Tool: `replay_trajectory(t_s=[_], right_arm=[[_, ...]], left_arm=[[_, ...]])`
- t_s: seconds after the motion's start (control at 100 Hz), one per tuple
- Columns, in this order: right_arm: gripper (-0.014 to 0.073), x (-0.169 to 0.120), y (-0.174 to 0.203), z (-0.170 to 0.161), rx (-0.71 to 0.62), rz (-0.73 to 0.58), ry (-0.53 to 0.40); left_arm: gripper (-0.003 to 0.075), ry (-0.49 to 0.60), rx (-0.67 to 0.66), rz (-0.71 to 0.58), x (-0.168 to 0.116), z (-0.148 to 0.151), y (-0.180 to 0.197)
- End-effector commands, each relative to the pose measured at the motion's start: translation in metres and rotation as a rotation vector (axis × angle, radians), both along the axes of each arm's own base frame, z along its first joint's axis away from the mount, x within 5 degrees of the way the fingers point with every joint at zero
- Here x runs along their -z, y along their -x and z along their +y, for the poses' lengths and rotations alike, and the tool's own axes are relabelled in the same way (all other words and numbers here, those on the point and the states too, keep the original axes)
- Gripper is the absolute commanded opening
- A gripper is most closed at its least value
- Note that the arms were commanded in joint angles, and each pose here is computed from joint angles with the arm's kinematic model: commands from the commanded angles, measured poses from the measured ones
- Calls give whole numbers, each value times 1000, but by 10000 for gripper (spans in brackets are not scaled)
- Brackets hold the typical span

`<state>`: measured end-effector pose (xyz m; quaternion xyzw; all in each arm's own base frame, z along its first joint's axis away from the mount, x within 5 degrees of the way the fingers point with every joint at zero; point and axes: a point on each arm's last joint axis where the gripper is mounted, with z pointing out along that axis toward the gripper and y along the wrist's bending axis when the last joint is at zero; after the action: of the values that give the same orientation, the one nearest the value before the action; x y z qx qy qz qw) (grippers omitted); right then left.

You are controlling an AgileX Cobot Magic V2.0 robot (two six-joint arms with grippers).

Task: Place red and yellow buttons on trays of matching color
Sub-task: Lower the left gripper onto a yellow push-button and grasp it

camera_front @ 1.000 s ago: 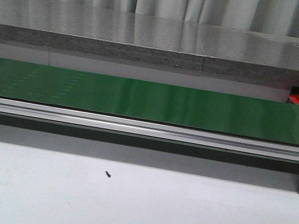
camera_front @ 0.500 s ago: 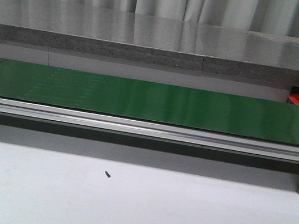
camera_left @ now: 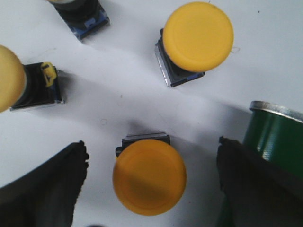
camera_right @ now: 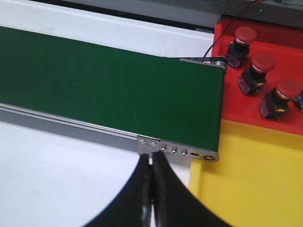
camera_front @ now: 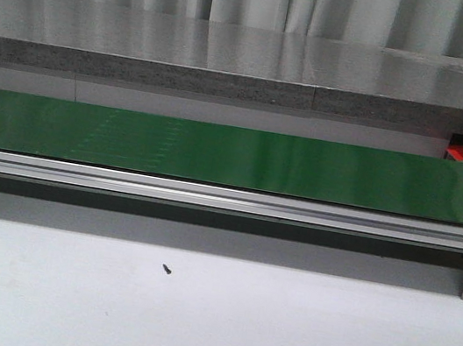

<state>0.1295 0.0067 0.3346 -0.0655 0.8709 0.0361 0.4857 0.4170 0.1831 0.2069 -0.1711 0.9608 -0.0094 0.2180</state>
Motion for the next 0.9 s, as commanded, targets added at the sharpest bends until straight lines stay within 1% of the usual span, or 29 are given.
replay_trajectory(t_s=[0.0, 0.16, 0.39, 0.52, 0.66, 0.89], right_arm=[[-70, -13, -2, -1, 12, -85, 3], [-70, -13, -2, -1, 12, -85, 3], [-70, -13, -2, -1, 12, -85, 3], [-70, -13, -2, -1, 12, -85, 3], [-70, -13, -2, -1, 12, -85, 3], [-70, -13, -2, -1, 12, -85, 3]], left_arm=[[533, -39, 0, -99, -28, -3, -5], [532, -35, 2, -75, -17, -2, -7], [531, -46, 3, -77, -14, -1, -9], [494, -46, 3, -79, -14, -1, -9], [416, -46, 3, -79, -14, -1, -9], [212, -58, 20, -78, -15, 0, -9]])
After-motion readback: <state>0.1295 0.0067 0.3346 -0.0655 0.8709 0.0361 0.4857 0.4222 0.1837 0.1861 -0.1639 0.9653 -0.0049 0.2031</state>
